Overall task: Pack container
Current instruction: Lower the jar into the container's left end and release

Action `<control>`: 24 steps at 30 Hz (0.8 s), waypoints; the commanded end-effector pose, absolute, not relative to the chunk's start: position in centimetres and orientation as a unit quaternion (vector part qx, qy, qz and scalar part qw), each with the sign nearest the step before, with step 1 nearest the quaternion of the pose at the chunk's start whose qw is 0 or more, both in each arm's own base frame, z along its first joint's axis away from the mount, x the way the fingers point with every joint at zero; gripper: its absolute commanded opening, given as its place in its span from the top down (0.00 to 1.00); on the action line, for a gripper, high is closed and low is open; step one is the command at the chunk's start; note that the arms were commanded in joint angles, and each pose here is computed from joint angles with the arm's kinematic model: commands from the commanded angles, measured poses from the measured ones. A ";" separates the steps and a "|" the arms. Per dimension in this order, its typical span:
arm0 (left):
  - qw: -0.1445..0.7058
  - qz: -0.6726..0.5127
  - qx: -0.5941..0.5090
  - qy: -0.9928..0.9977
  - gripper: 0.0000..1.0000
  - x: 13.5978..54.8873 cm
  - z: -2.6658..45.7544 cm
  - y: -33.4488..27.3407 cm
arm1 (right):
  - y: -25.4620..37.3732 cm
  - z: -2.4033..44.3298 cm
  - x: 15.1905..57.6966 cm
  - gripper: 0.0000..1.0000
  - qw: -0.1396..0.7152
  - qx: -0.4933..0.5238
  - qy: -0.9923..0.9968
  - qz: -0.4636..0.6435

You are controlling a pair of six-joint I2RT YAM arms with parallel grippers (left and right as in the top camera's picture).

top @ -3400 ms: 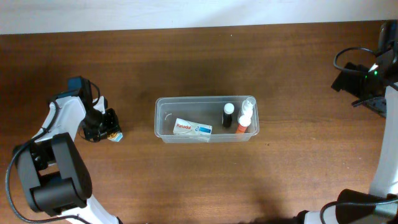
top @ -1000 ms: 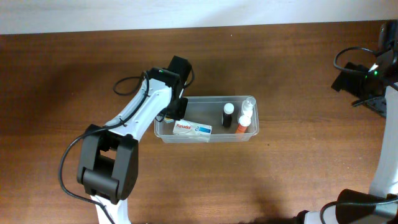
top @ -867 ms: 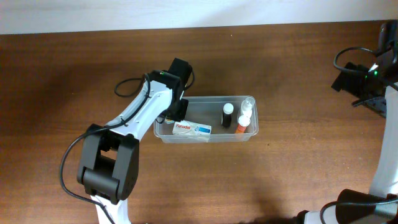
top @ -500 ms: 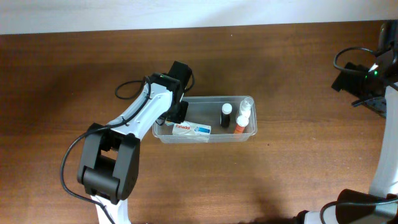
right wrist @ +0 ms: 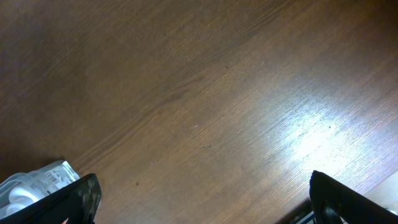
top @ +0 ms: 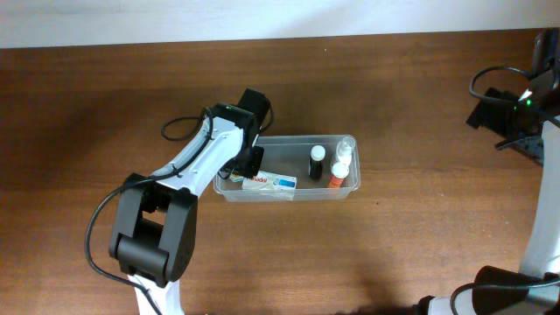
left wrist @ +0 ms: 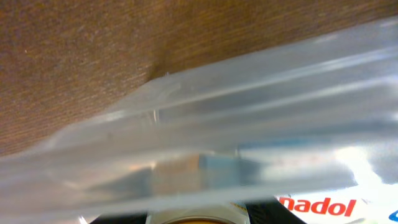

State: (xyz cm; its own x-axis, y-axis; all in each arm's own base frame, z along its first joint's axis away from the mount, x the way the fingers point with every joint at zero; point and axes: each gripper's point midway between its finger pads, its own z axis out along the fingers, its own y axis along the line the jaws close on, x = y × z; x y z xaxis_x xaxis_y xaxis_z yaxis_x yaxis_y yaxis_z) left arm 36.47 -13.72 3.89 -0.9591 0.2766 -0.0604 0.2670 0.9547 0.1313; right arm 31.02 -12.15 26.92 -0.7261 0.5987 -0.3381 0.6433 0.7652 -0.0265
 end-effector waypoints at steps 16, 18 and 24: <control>0.025 0.069 0.134 0.988 0.50 35.9 3.2 -13.4 | -12.5 27.7 30.9 0.02 0.170 0.336 0.923 -0.078; 0.027 0.068 0.134 0.988 0.50 36.1 3.4 -13.5 | -12.5 27.7 30.9 0.02 0.170 0.336 0.923 -0.078; 0.043 0.064 0.132 0.988 0.50 37.2 6.6 -14.0 | -12.5 27.7 30.9 0.02 0.170 0.336 0.923 -0.078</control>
